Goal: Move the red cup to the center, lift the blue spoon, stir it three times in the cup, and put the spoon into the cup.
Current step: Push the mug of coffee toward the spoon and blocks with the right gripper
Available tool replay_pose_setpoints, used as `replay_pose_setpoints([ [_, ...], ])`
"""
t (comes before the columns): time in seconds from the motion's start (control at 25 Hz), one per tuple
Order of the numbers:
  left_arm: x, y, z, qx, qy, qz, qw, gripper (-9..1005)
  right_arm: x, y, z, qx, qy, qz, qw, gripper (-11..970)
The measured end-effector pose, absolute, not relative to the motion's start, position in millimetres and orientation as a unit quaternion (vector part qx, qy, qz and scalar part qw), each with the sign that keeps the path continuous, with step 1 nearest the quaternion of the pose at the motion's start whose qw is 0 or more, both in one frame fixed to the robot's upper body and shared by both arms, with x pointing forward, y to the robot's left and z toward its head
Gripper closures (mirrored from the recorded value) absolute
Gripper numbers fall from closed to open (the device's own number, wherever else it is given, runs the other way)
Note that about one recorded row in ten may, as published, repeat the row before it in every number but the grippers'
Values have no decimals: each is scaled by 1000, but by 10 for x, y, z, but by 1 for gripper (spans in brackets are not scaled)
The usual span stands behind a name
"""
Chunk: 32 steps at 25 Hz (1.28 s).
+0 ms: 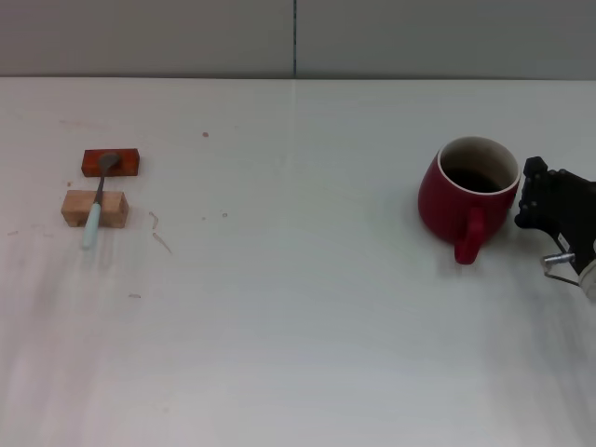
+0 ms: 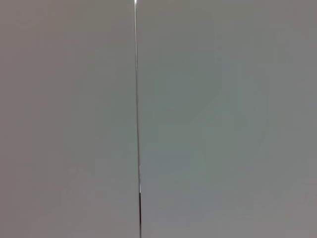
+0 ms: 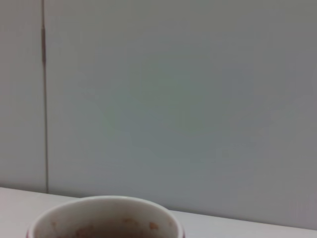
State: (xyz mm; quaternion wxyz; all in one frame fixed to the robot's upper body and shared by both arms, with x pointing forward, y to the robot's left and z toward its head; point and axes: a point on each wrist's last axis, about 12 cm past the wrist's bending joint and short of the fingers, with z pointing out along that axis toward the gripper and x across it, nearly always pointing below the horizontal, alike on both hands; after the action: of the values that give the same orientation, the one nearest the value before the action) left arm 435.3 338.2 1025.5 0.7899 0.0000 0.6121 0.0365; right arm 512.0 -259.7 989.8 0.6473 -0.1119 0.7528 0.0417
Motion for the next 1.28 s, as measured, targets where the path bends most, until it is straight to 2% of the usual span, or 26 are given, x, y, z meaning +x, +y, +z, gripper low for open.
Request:
replay_pose_setpoints([
  [1.28,4375,3370,10264,0,610,35,791,150,5413,-1900,10050,-187,750,126,622,889],
])
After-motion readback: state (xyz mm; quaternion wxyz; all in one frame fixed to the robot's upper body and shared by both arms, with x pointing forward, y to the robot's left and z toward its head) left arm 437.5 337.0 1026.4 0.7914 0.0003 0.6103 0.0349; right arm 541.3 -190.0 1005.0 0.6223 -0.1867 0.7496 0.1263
